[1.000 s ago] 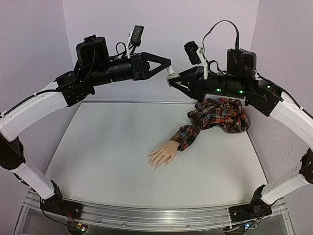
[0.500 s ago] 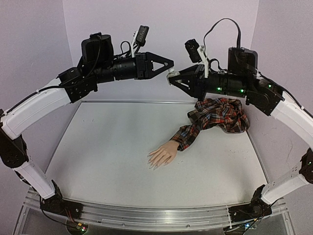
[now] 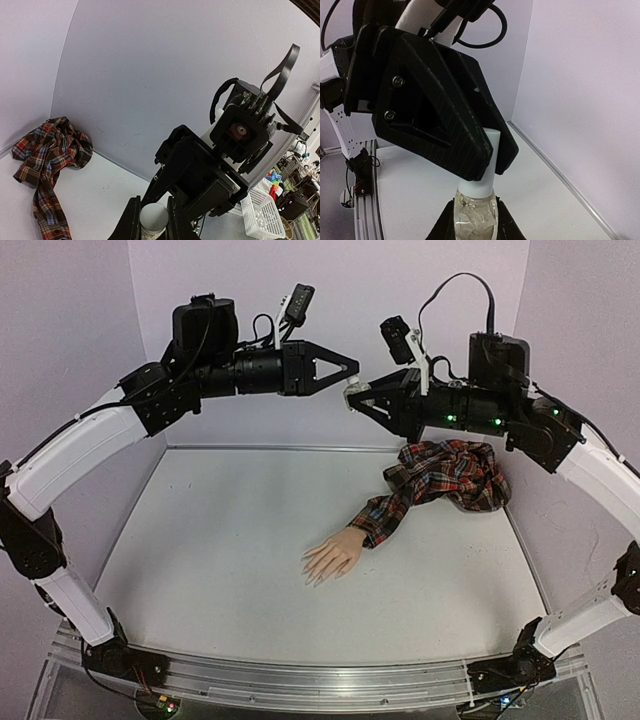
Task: Paint the nails
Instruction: Screw the nail polish bottle cap onto the nail polish bottle.
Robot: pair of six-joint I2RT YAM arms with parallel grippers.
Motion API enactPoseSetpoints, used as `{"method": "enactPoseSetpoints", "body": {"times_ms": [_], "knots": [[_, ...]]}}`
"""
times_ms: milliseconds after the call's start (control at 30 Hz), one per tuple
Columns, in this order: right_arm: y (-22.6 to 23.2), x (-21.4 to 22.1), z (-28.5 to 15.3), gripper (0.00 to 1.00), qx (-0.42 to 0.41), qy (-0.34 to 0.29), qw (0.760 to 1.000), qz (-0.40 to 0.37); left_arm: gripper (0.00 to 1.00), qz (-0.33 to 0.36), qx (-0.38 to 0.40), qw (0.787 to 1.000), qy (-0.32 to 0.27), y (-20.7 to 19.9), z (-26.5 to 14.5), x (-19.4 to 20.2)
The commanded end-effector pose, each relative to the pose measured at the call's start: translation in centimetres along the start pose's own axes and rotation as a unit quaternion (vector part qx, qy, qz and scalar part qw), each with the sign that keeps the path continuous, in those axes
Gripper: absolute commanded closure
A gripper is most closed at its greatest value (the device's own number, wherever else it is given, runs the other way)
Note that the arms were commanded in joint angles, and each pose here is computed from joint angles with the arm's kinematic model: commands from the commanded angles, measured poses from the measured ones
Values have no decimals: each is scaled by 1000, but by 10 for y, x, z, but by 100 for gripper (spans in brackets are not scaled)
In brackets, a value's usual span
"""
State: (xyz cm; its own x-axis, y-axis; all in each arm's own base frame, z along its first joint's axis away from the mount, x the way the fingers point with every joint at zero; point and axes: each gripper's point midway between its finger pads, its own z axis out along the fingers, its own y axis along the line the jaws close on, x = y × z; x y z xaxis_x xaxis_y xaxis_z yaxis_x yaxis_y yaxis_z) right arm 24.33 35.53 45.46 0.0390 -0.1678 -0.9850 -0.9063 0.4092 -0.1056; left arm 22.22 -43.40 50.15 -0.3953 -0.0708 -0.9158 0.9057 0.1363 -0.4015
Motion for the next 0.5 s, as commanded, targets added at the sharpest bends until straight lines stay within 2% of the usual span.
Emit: {"method": "enactPoseSetpoints", "body": {"times_ms": [0, 300, 467], "knots": [[8, -48, -12, 100, -20, -62, 998, 13, 100, 19, 32, 998, 44, -14, 7, 19], [34, -74, -36, 100, -127, -90, 987, 38, 100, 27, 72, 988, 134, -23, 12, 58], [44, -79, -42, 100, -174, -100, 979, 40, 100, 40, 145, 978, 144, -44, 6, 72]]}}
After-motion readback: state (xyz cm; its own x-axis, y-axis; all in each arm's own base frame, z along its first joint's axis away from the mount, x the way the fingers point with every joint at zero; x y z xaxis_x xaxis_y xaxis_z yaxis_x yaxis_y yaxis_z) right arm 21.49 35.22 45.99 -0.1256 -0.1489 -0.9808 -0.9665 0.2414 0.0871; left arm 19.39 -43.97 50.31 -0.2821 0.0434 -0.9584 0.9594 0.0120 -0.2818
